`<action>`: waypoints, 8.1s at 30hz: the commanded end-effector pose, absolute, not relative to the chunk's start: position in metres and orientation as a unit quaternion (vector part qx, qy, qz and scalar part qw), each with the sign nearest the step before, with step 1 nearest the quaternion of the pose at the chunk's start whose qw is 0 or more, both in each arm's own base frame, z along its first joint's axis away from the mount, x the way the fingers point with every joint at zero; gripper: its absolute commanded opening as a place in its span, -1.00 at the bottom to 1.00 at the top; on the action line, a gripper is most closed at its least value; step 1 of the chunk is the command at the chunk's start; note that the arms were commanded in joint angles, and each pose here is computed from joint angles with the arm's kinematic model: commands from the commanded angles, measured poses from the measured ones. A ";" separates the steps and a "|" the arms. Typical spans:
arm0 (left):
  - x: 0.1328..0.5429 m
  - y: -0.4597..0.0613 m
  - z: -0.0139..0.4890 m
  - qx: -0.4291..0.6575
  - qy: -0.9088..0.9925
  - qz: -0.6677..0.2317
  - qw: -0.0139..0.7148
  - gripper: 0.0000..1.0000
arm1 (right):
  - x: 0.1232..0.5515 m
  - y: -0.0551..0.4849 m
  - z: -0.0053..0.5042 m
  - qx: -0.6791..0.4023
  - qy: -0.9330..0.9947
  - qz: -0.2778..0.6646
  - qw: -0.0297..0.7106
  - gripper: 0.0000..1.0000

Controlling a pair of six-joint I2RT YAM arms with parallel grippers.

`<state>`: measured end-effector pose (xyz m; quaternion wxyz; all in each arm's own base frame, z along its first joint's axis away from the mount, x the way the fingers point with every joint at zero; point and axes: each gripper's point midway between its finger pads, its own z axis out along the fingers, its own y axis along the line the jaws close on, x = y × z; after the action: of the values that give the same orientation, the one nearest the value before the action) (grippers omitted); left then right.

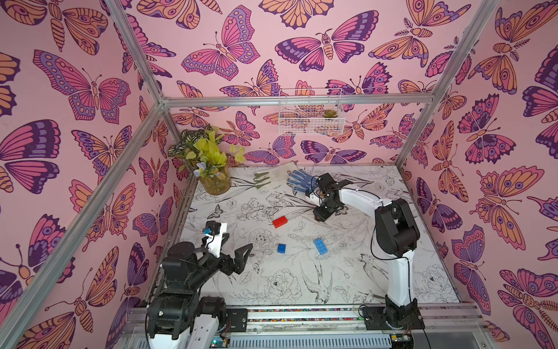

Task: Assemble the letter f with lego
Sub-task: Pick up the lego brick from the center of the board, then place the lego brick at the center of the board, then pick up the lego brick from the center of the board.

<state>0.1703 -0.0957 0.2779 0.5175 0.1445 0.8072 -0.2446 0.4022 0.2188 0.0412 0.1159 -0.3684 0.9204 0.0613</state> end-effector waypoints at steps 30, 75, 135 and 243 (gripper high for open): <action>0.173 -0.098 0.269 0.145 0.815 -0.250 0.502 0.98 | 0.308 0.295 0.107 -0.592 0.792 0.099 0.114 -0.42; 0.173 -0.102 0.267 0.152 0.814 -0.259 0.497 0.98 | 0.285 0.320 0.051 -0.716 0.685 0.113 0.070 -0.31; 0.174 -0.104 0.264 0.154 0.817 -0.262 0.491 0.98 | 0.307 0.367 0.107 -0.730 0.649 0.127 0.173 0.11; 0.178 -0.112 0.257 0.164 0.825 -0.275 0.465 0.98 | 0.374 0.402 0.027 -0.751 0.633 0.137 0.131 -0.32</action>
<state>0.1795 -0.1083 0.2572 0.4648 0.1586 0.8292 -0.2668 0.3833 0.4021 0.0312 0.1507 -0.7538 0.6278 0.1222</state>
